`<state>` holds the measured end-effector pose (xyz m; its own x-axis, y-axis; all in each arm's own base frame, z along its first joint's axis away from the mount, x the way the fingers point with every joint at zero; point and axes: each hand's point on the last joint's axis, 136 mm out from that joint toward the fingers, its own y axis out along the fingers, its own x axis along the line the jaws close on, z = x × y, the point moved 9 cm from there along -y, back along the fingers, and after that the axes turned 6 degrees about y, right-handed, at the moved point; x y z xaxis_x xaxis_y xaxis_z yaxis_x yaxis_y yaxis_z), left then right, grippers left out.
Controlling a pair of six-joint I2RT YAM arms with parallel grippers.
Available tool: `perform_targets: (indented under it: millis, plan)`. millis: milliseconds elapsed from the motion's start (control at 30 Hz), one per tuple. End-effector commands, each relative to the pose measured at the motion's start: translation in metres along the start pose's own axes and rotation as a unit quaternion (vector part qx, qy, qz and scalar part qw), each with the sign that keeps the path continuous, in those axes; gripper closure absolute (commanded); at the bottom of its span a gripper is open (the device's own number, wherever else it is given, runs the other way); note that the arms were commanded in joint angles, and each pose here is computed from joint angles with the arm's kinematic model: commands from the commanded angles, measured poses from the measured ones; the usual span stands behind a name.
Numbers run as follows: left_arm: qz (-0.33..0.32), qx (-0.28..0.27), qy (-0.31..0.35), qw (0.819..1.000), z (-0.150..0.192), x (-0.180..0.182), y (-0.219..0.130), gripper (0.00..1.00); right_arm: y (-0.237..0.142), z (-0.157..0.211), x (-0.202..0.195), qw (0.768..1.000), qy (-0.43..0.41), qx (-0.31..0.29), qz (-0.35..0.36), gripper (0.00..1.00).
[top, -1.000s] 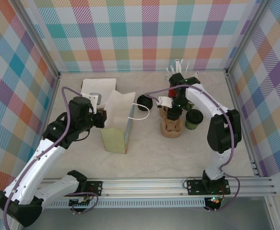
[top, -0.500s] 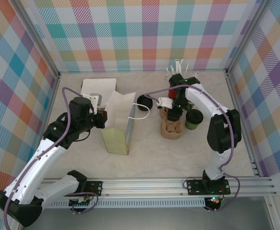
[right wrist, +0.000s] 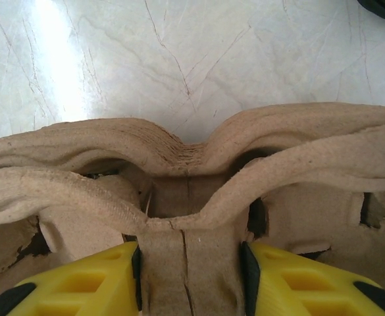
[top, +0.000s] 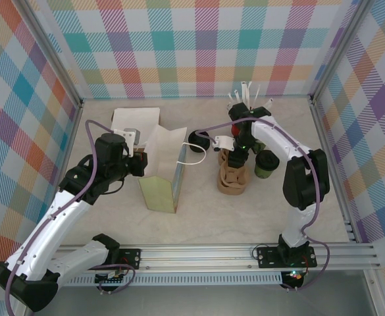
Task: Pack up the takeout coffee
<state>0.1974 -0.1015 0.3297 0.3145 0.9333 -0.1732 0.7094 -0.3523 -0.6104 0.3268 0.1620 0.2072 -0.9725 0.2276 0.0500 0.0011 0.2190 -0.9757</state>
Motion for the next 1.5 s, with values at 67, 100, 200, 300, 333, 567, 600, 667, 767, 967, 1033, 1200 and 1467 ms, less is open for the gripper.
perform_targets:
  millis: [67,100,200,300,333,567,600,667,767,967,1033,1200,1467]
  plan:
    - [0.005,-0.017,-0.006,1.0,-0.003,0.001,-0.004,1.0,-0.016,-0.002,0.007,1.0,0.003,-0.016,0.002,0.59]
    - [0.007,-0.017,-0.005,1.0,-0.003,0.0,-0.004,1.0,-0.02,-0.002,0.008,1.0,0.004,-0.019,0.007,0.59]
    - [0.009,-0.018,-0.008,1.0,-0.003,0.0,-0.005,1.0,-0.037,0.002,0.011,0.999,0.016,-0.032,0.021,0.59]
    - [0.011,-0.02,-0.008,1.0,-0.002,0.0,-0.006,1.0,-0.055,0.006,0.014,0.997,0.038,-0.054,0.032,0.6]
    - [0.011,-0.02,-0.008,1.0,-0.002,0.0,-0.006,1.0,-0.061,0.008,0.017,0.996,0.046,-0.062,0.036,0.6]
    - [0.022,-0.017,-0.01,1.0,-0.001,-0.002,-0.006,1.0,-0.108,0.013,0.042,0.985,0.077,-0.137,0.073,0.61]
    - [0.025,-0.017,-0.011,0.999,-0.001,-0.002,-0.006,1.0,-0.115,0.013,0.046,0.983,0.077,-0.149,0.079,0.61]
    - [0.033,-0.019,-0.016,0.999,-0.002,-0.004,-0.006,1.0,-0.135,0.014,0.057,0.976,0.078,-0.179,0.094,0.63]
    - [0.045,-0.025,-0.023,0.998,-0.004,-0.007,-0.005,1.0,-0.165,0.013,0.074,0.964,0.07,-0.232,0.108,0.64]
    - [0.068,-0.034,-0.027,0.997,-0.008,-0.02,-0.001,1.0,-0.225,-0.002,0.11,0.921,0.036,-0.383,0.061,0.65]
    - [0.07,-0.031,-0.018,0.997,-0.008,-0.027,0.002,1.0,-0.24,-0.008,0.118,0.903,0.028,-0.428,0.03,0.65]
    - [0.086,-0.028,-0.013,0.996,-0.011,-0.041,0.01,1.0,-0.257,-0.029,0.128,0.863,0.028,-0.496,-0.089,0.66]
    - [0.109,-0.029,-0.003,0.994,-0.017,-0.063,0.016,1.0,-0.243,-0.058,0.128,0.85,0.066,-0.481,-0.204,0.66]
